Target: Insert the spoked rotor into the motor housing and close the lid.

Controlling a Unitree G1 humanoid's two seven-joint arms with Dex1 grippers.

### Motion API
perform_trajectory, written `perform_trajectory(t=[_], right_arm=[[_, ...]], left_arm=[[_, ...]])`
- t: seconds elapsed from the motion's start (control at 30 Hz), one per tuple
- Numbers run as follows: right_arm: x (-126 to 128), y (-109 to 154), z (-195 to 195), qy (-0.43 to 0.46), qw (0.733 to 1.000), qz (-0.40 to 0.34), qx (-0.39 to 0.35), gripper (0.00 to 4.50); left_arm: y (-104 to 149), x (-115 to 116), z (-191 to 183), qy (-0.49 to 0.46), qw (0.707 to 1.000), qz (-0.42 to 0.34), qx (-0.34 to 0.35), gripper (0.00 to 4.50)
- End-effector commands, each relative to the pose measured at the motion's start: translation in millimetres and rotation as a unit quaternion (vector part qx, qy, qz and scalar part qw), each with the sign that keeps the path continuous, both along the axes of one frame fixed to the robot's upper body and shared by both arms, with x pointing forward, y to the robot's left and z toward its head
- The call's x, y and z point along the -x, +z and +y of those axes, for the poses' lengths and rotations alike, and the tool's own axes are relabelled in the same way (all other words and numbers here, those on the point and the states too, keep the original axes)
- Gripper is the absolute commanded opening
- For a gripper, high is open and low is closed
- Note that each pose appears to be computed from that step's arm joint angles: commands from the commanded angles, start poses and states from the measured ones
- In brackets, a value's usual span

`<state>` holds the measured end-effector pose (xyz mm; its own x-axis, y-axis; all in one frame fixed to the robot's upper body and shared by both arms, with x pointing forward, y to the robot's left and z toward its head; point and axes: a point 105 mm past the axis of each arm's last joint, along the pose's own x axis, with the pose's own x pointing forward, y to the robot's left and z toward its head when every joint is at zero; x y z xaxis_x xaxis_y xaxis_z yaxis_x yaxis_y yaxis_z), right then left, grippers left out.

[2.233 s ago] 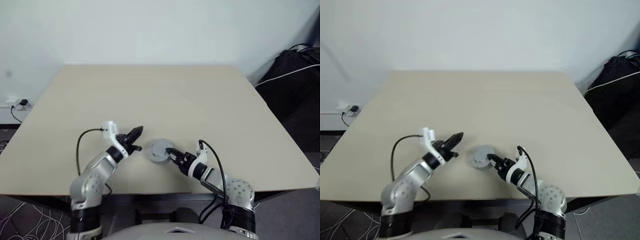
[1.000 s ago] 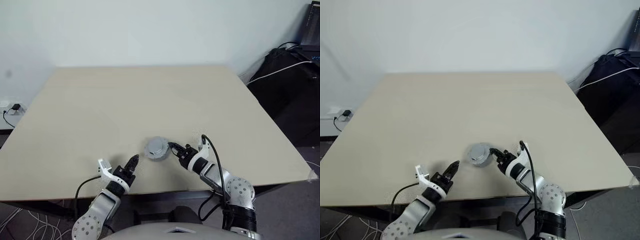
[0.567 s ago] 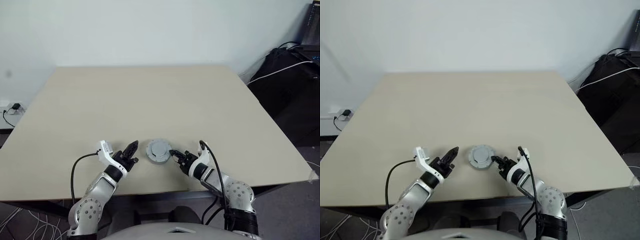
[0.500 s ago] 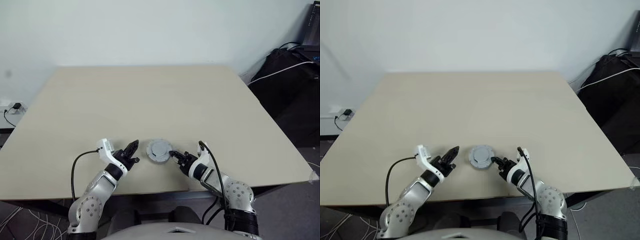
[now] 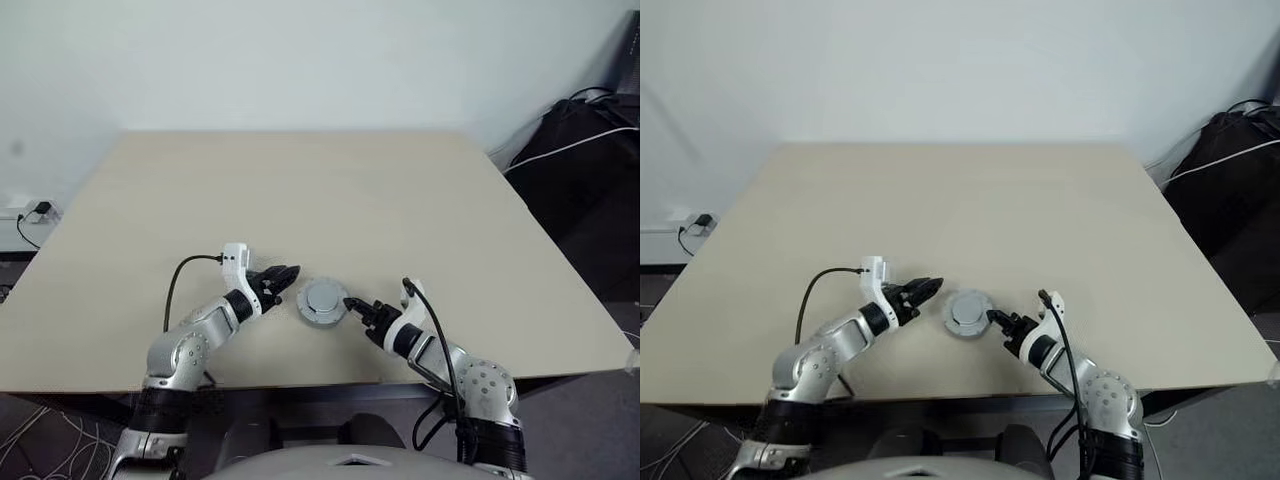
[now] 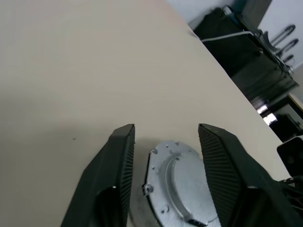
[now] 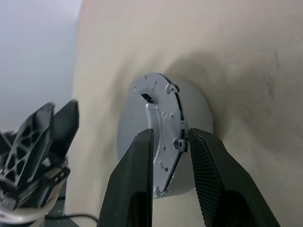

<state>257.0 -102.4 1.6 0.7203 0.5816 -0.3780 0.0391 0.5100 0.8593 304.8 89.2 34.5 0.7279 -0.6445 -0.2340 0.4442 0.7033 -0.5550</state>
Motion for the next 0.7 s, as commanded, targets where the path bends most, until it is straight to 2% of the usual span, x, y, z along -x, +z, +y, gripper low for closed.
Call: perform_trajectory(t=[0.03, 0.13, 0.3, 0.7], right_arm=[[-3.1, 15.5, 1.4, -0.006, 0.999, -0.034, -0.006, 1.23], [-1.5, 15.2, 0.0, -0.011, 0.999, -0.035, -0.005, 1.23], [0.1, 16.7, -1.9, -0.02, 0.999, -0.038, -0.005, 1.23], [-0.2, 17.5, -5.4, -0.026, 0.999, -0.042, 0.001, 1.23]], left_arm=[[10.2, -7.4, -10.6, -0.028, 0.999, -0.013, 0.007, 2.19], [17.2, -10.4, -17.2, -0.044, 0.999, -0.021, 0.021, 1.57], [13.8, -9.1, -23.8, -0.068, 0.998, -0.01, 0.011, 0.01], [-19.3, 3.6, -26.8, -0.099, 0.991, 0.063, -0.06, 0.01]])
